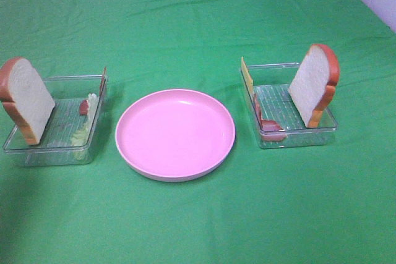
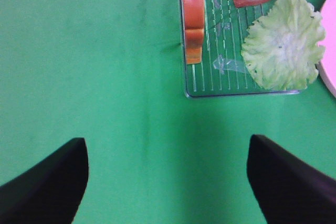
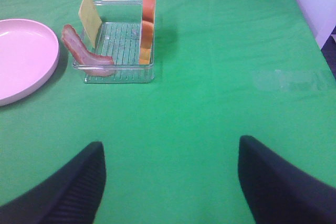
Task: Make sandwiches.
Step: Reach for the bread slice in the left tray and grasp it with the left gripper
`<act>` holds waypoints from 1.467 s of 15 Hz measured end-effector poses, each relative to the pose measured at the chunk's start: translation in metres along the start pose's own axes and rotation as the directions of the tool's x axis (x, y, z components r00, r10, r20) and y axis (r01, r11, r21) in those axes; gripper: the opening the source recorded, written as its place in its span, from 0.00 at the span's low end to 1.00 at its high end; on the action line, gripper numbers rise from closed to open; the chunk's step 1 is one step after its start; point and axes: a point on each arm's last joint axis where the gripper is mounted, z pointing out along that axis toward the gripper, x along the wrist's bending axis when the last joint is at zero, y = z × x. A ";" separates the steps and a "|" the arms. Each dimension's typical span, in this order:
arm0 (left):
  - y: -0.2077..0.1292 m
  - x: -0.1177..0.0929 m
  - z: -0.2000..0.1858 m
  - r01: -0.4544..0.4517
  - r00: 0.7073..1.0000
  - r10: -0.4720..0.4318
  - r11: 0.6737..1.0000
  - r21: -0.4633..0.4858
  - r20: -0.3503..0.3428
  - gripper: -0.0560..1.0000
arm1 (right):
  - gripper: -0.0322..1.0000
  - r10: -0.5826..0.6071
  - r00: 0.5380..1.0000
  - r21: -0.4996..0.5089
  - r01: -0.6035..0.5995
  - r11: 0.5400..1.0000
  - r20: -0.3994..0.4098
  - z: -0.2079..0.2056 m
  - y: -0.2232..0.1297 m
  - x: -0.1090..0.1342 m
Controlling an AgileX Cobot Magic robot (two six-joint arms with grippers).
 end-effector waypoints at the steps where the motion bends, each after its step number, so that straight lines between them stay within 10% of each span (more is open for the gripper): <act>1: 0.013 -0.001 0.011 0.010 1.000 -0.010 1.000 0.027 0.009 0.79 | 0.69 0.000 1.000 0.000 0.000 1.000 0.000 0.000 0.000 0.000; 9: 0.101 -0.002 0.113 0.035 0.999 -0.039 0.988 0.147 0.023 0.79 | 0.69 0.000 1.000 0.000 0.000 1.000 0.000 0.000 0.000 0.000; 16: 0.105 -0.021 0.185 -0.024 0.998 0.009 0.966 0.256 0.062 0.74 | 0.69 0.000 1.000 0.000 0.000 1.000 0.000 0.000 0.000 0.000; 22: 0.106 -0.021 0.189 0.023 0.998 -0.036 0.967 0.253 0.046 0.34 | 0.69 0.000 1.000 0.000 0.000 1.000 0.000 0.000 0.000 0.000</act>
